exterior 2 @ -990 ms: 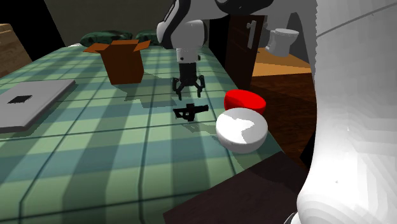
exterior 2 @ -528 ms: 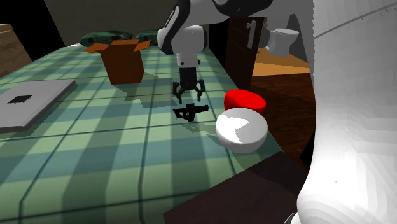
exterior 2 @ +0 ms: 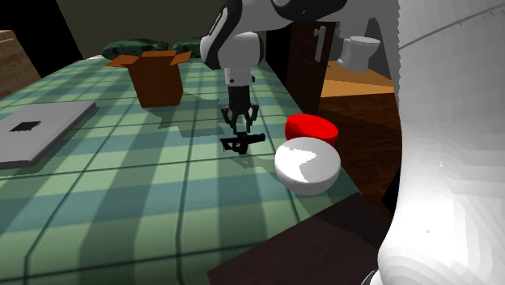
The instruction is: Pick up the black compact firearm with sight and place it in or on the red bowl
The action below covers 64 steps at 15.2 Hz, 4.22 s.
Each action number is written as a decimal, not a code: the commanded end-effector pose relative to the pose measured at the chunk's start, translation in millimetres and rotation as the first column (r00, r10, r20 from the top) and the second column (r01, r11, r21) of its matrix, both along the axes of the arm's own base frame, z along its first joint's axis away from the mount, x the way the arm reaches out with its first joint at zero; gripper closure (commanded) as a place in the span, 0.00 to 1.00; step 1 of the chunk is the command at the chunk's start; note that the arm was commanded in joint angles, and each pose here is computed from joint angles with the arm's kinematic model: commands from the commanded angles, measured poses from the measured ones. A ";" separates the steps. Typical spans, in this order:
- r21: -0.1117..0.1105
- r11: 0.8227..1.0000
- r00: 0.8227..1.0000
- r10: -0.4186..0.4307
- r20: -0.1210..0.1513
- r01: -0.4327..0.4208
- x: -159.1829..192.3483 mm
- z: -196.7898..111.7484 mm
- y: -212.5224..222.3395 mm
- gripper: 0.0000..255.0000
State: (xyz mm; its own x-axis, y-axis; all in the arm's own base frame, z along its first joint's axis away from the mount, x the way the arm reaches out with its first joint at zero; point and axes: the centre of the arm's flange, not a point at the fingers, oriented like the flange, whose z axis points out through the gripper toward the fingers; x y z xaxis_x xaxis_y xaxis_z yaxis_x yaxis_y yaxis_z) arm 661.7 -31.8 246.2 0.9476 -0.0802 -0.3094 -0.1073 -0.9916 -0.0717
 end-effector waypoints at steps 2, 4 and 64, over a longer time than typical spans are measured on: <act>0.000 1.000 1.000 0.000 0.000 0.000 -0.1 -0.2 0.0 1.00; 0.000 1.000 1.000 0.000 0.000 0.000 -0.1 -0.2 0.2 1.00; 0.000 1.000 1.000 0.000 0.000 0.000 -64.1 269.4 -195.8 1.00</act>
State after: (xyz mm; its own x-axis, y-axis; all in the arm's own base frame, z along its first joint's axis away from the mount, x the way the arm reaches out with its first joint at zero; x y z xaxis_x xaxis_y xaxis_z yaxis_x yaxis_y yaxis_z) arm 599.3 -216.3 513.1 0.9474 -0.0813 -0.3095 -0.1084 -0.9915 -0.0715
